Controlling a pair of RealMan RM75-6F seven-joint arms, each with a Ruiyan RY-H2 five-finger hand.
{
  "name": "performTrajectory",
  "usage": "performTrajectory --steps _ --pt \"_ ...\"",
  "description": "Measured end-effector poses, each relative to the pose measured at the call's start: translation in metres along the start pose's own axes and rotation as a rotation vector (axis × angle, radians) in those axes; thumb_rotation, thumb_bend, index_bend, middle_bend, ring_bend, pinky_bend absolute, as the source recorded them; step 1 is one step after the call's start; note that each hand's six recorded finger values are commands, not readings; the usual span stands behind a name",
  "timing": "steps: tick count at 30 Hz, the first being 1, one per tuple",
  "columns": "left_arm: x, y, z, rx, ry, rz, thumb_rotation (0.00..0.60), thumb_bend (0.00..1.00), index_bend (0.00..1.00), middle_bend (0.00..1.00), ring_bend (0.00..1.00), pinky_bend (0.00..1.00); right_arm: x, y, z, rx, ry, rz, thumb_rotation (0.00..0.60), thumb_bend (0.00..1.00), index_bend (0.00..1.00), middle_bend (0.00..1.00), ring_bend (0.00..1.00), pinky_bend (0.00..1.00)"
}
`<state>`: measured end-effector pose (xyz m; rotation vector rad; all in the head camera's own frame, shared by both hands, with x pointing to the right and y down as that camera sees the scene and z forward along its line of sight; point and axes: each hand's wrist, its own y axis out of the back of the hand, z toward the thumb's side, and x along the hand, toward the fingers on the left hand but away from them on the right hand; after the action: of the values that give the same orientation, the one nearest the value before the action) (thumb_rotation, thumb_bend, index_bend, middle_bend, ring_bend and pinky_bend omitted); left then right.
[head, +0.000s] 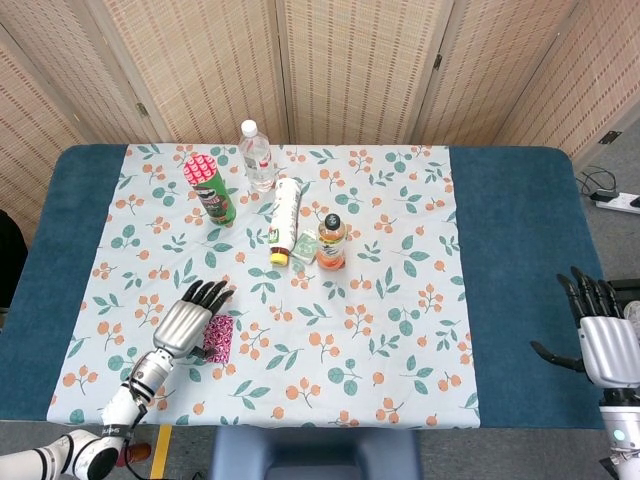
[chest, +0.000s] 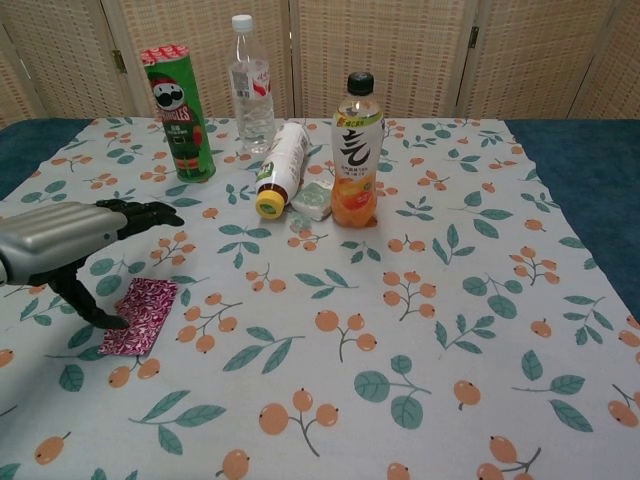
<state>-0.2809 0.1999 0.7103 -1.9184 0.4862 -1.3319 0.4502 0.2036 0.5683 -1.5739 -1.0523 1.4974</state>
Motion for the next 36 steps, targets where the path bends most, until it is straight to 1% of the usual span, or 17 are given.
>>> performTrajectory --steps 8,15,22,31,36 --pt "0.0 -0.012 0.008 0.007 -0.007 -0.026 0.6 0.11 0.0 0.0 0.0 0.0 0.0 0.0 -0.002 -0.001 -0.006 0.002 0.467 0.2 0.0 0.0 0.0 0.0" --pt "0.0 -0.015 0.011 0.008 -0.009 -0.034 0.6 0.11 0.0 0.0 0.0 0.0 0.0 -0.002 -0.003 -0.002 -0.007 0.006 0.464 0.19 0.0 0.0 0.0 0.0" --pt "0.005 -0.018 0.006 0.018 0.012 -0.038 0.6 0.11 0.0 0.0 0.0 0.0 0.0 -0.001 -0.004 -0.001 -0.012 0.005 0.466 0.19 0.0 0.0 0.0 0.0" --pt "0.017 -0.015 -0.006 0.016 0.054 -0.024 0.6 0.11 0.0 0.0 0.0 0.0 0.001 -0.002 -0.004 -0.002 -0.014 0.008 0.465 0.2 0.0 0.0 0.0 0.0" --pt "0.025 -0.013 -0.011 -0.006 0.077 -0.022 0.6 0.11 0.0 0.0 0.0 0.0 0.001 -0.001 -0.006 -0.002 -0.019 0.007 0.464 0.2 0.0 0.0 0.0 0.0"
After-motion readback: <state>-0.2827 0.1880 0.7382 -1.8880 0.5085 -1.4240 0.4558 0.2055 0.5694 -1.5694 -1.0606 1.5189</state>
